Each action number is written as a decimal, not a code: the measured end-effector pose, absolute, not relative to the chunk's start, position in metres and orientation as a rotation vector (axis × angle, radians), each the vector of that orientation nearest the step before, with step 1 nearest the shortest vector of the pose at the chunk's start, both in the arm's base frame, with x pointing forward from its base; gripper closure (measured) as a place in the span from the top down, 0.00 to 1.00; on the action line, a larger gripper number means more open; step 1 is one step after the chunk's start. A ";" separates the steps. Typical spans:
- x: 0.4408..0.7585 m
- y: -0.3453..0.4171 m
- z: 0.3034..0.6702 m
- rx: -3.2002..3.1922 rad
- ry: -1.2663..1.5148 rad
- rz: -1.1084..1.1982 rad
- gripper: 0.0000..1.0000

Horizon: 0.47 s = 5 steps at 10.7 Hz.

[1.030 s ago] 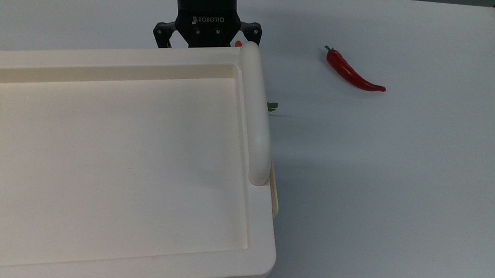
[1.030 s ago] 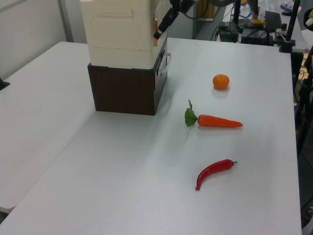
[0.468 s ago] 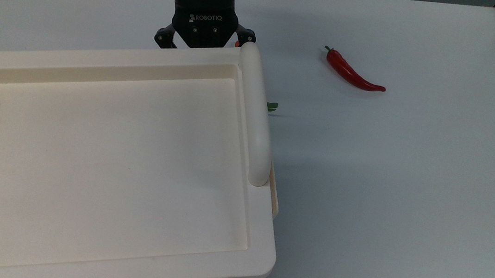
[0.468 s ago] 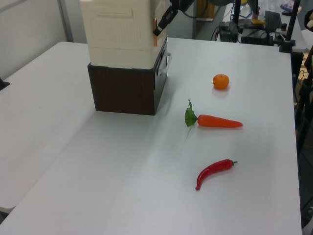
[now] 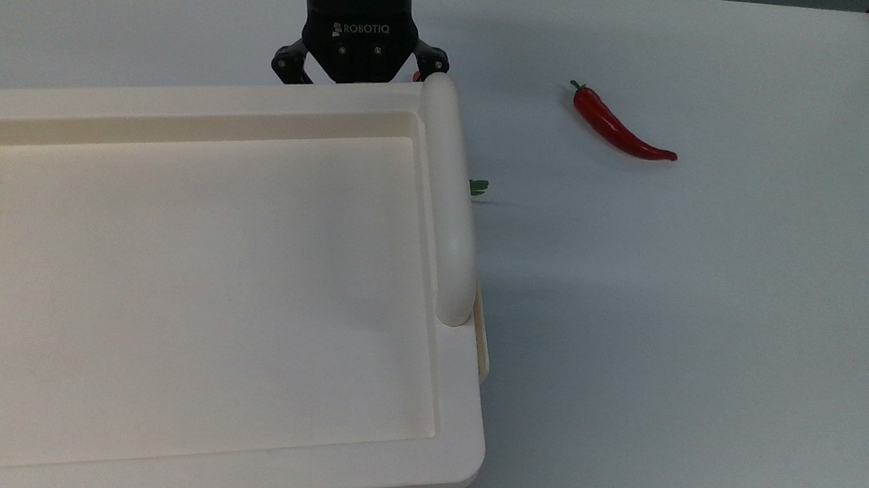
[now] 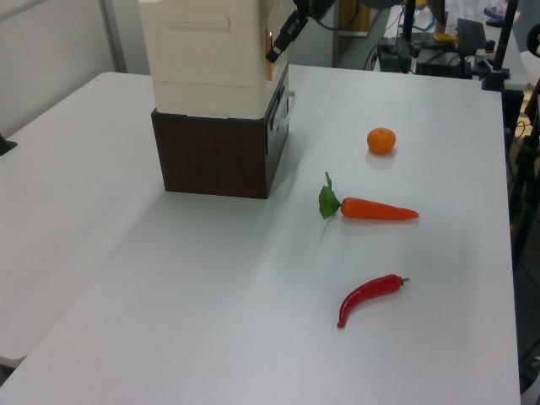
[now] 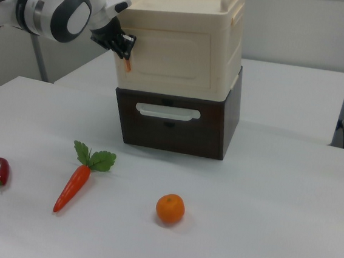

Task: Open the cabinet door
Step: 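Close the gripper on the door edge and hold it, then pull the door edge outward, swinging the door open on its hinge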

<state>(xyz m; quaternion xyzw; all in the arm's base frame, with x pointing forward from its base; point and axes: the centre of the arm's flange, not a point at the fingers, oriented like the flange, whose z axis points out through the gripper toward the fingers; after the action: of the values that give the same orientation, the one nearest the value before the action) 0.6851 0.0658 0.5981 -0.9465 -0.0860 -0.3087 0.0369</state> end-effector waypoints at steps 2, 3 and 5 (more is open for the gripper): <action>0.680 0.063 0.601 -2.927 -0.269 -0.878 0.14; 0.676 0.059 0.604 -2.940 -0.278 -0.839 0.14; 0.665 0.051 0.609 -2.969 -0.318 -0.748 0.14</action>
<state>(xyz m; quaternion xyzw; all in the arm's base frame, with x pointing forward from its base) 0.6652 0.0510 0.6089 -0.9640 -0.1031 -0.2429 0.0318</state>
